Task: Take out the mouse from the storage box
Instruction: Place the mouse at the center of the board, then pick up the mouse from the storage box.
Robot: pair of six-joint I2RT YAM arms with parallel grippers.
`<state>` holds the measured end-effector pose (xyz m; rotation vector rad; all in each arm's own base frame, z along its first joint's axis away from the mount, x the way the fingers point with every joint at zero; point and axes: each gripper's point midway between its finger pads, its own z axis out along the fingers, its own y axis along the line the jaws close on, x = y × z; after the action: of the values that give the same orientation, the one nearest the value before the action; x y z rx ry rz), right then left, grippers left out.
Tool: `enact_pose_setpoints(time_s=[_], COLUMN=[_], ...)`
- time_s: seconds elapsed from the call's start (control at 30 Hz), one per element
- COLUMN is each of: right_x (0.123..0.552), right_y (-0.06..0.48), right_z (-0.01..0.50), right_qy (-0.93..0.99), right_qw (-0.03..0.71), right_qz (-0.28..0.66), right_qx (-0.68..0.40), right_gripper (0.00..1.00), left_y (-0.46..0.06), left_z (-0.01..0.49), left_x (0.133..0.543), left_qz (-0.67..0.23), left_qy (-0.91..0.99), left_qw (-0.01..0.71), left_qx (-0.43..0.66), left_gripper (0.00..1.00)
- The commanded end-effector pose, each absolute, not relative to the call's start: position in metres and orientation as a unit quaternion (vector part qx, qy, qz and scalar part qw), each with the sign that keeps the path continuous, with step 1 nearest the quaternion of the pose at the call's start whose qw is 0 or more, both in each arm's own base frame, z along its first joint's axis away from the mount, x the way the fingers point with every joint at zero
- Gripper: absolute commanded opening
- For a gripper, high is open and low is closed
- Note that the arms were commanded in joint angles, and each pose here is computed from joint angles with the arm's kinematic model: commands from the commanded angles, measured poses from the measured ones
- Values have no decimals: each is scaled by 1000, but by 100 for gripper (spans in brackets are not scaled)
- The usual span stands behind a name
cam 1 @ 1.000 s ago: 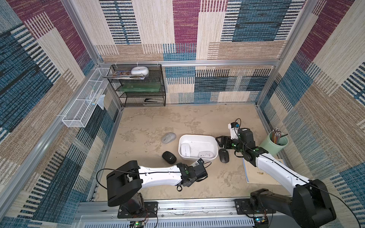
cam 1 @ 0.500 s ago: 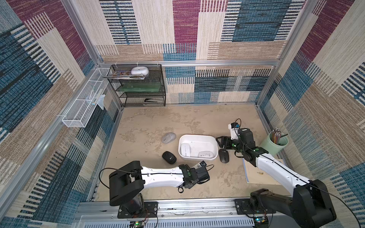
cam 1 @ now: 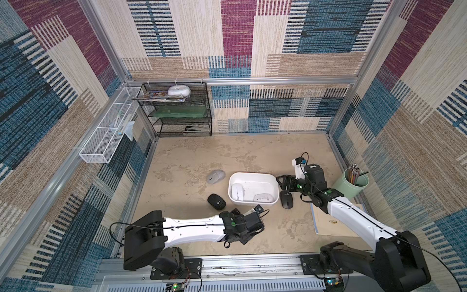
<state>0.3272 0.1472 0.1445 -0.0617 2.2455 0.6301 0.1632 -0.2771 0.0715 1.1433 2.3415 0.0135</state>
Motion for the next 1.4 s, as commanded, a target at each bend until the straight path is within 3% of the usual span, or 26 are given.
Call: enact_pose_setpoints(time_s=[0.0,0.3,0.5,1.0,1.37], right_x=[327,322,314,316,324], right_y=[156,211,252,328,353], right_z=[149,151,126,95,71], right_qy=[883,892,899,908,920], right_qw=[390,357,309,245,215], right_qz=[258,233,211,184,149], right_qx=[-40,-152,-226,-285,-290], right_gripper=[82,82,81,81,82], left_y=[-287,-228,-182,-136,-120], left_z=[90,144,144,138,148], left_x=[167,232,255,257,252], left_qz=[-41,-131,-141,-133,-134], left_qy=[861,892,899,887,874], left_qw=[293,372,399,439,465], left_qx=[414,219,116,53,30], left_gripper=[93,99,100,99,99])
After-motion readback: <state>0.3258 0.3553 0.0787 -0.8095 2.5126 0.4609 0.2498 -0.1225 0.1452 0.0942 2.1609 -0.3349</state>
